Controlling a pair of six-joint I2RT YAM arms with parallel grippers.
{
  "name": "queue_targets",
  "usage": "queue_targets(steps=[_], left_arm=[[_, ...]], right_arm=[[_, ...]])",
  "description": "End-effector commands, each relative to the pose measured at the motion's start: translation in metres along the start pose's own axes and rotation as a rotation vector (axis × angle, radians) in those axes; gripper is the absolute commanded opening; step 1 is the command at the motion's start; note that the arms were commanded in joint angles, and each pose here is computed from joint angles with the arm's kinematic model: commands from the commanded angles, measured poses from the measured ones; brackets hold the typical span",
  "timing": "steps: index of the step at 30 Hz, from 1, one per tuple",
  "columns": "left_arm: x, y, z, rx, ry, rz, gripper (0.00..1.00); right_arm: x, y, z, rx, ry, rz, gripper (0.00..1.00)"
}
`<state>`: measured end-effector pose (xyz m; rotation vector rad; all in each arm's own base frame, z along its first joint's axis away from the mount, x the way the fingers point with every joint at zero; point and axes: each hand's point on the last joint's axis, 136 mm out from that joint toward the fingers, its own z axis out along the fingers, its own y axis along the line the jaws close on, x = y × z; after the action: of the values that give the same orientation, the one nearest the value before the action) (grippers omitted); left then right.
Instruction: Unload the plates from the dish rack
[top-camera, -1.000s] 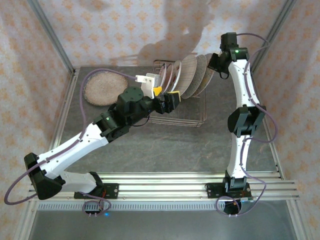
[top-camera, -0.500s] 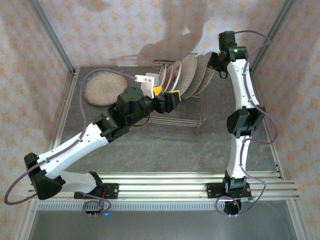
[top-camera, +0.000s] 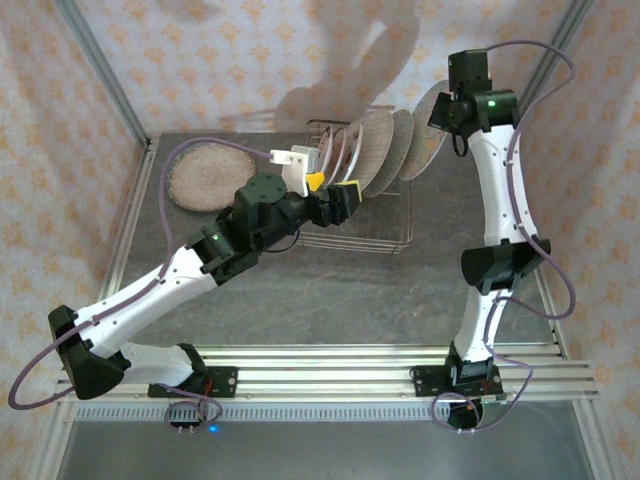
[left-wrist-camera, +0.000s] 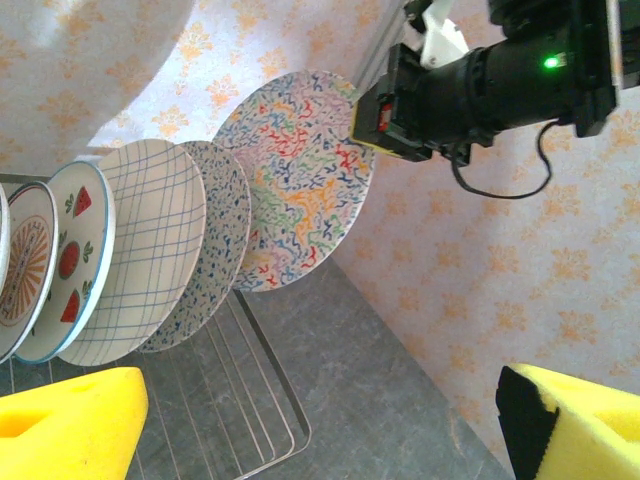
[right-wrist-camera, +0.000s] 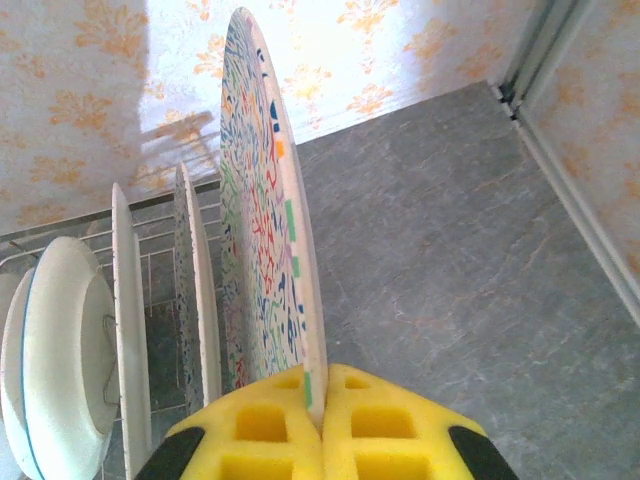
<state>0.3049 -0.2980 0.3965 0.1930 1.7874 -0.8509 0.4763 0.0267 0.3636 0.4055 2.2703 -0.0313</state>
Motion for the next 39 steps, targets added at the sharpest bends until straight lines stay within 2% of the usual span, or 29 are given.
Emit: queue_targets(steps=[1, 10, 19, 27, 31, 39], left_arm=[[-0.006, -0.007, 0.001, 0.029, -0.024, -0.028, 0.91], [0.010, -0.011, 0.013, 0.053, 0.033, -0.100, 0.93], [0.033, -0.008, 0.030, 0.047, 0.115, -0.223, 0.97], [0.083, 0.003, 0.062, 0.068, 0.300, -0.518, 0.96], [0.107, 0.004, 0.074, 0.057, 0.425, -0.606, 0.91], [0.133, 0.006, 0.085, 0.062, 0.501, -0.761, 0.87]], right_arm=[[-0.013, -0.020, -0.039, 0.064, -0.089, 0.030, 0.00], [-0.007, -0.043, -0.091, 0.067, -0.151, 0.082, 0.00], [0.023, -0.057, -0.124, 0.030, -0.106, 0.122, 0.00], [0.053, -0.069, -0.154, -0.016, -0.067, 0.214, 0.00], [0.072, -0.073, -0.168, -0.052, -0.039, 0.271, 0.00], [0.108, -0.074, -0.183, -0.140, 0.015, 0.377, 0.00]])
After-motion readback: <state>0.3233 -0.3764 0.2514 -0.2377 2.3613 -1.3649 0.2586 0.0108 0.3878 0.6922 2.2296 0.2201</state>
